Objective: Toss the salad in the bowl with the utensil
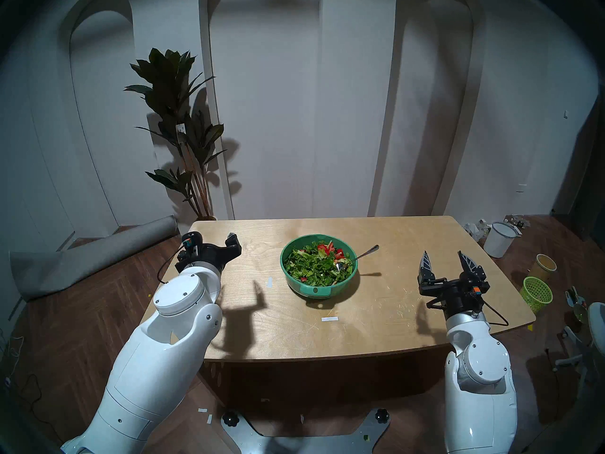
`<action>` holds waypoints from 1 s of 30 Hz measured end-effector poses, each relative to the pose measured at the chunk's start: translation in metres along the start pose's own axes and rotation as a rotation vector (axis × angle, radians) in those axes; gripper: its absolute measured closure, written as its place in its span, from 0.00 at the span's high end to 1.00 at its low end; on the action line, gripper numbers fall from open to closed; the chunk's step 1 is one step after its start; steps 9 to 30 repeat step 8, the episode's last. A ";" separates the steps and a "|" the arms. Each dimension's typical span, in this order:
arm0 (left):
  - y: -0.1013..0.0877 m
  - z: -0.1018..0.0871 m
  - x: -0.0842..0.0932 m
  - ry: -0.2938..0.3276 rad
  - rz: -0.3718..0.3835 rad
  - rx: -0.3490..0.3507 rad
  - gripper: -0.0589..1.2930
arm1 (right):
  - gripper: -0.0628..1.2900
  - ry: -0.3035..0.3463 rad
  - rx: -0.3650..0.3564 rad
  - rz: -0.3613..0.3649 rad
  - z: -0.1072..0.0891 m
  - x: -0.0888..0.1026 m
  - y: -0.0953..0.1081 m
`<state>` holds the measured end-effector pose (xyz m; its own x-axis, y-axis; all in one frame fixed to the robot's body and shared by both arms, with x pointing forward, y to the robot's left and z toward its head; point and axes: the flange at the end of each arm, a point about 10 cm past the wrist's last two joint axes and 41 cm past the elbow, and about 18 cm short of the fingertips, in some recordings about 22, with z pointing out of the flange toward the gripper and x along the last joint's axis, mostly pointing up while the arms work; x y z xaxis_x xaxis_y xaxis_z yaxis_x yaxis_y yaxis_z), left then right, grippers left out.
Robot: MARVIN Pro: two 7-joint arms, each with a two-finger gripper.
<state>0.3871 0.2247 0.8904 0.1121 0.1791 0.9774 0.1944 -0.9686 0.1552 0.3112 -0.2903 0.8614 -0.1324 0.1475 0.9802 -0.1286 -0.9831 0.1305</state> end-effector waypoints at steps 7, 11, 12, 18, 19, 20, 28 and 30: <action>-0.004 -0.001 -0.011 0.038 0.010 -0.004 0.97 | 0.94 0.004 0.012 0.002 0.001 0.001 0.000; -0.004 -0.001 -0.011 0.038 0.010 -0.004 0.97 | 0.94 0.004 0.012 0.002 0.001 0.001 0.000; -0.004 -0.001 -0.011 0.038 0.010 -0.004 0.97 | 0.94 0.004 0.012 0.002 0.001 0.001 0.000; -0.004 -0.001 -0.011 0.038 0.010 -0.004 0.97 | 0.94 0.004 0.012 0.002 0.001 0.001 0.000; -0.004 -0.001 -0.011 0.038 0.010 -0.004 0.97 | 0.94 0.004 0.012 0.002 0.001 0.001 0.000; -0.004 -0.001 -0.011 0.038 0.010 -0.004 0.97 | 0.94 0.004 0.012 0.002 0.001 0.001 0.000; -0.004 -0.001 -0.011 0.038 0.010 -0.004 0.97 | 0.94 0.004 0.012 0.002 0.001 0.001 0.000; -0.004 -0.001 -0.011 0.038 0.010 -0.004 0.97 | 0.94 0.004 0.012 0.002 0.001 0.001 0.000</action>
